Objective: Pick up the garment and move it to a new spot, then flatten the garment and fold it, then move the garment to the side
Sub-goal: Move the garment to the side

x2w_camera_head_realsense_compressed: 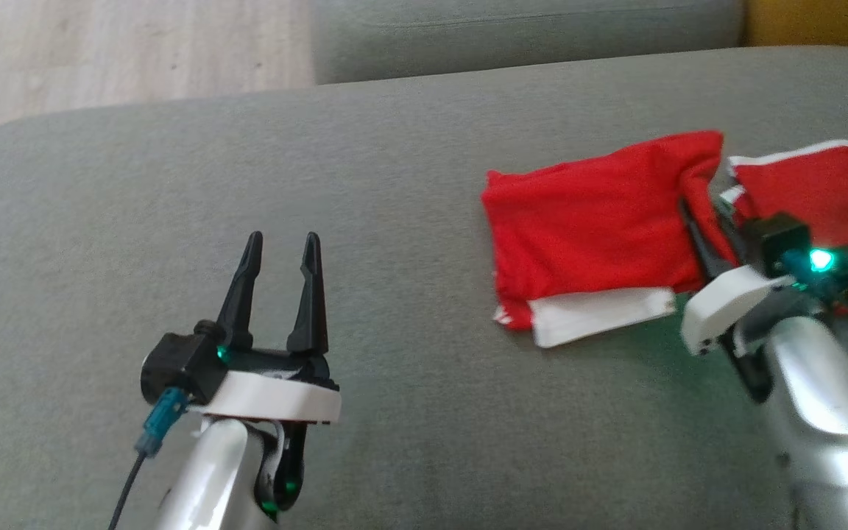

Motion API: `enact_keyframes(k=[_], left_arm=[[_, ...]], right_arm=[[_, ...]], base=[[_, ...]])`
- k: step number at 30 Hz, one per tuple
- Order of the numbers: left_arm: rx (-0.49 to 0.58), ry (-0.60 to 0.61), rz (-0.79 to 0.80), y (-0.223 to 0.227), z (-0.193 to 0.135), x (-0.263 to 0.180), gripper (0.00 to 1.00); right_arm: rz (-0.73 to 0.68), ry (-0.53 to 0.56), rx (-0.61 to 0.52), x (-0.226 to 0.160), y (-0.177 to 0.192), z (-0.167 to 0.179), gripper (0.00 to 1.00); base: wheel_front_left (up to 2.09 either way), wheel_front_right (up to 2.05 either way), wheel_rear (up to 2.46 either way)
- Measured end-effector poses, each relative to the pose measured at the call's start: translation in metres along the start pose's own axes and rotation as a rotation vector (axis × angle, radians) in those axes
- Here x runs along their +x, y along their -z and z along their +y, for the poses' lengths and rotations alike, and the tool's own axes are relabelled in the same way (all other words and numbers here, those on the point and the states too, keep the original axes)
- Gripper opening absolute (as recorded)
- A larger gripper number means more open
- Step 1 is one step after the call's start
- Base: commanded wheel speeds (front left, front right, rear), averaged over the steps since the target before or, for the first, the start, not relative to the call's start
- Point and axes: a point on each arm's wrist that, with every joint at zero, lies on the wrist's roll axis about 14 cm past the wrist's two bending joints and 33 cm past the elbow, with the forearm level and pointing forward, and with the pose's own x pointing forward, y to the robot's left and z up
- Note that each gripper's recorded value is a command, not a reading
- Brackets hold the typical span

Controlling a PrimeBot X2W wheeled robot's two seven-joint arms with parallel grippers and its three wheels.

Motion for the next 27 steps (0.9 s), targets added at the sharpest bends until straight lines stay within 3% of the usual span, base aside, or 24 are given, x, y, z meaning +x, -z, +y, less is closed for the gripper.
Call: enact_keyframes(k=[5, 12, 21, 27], left_arm=[[-0.010, 0.055, 0.012, 0.006, -0.020, 0.009, 1.00], [-0.029, 0.065, 0.057, 0.026, -0.021, 0.018, 1.00], [-0.039, 0.077, 0.090, 0.045, -0.014, 0.040, 1.00], [-0.033, 0.054, 0.102, 0.054, 0.001, 0.046, 1.00]], right_arm=[[-0.006, 0.077, -0.078, -0.020, -0.014, -0.049, 0.00], [0.037, 0.150, -0.164, -0.033, -0.022, -0.103, 0.00], [0.228, 0.280, -0.251, -0.053, 0.014, -0.184, 0.00], [0.328, 0.330, -0.264, -0.058, 0.043, -0.209, 0.00]], base=[[0.00, 0.00, 0.00], [0.00, 0.00, 0.00], [0.00, 0.00, 0.00], [0.00, 0.00, 0.00]])
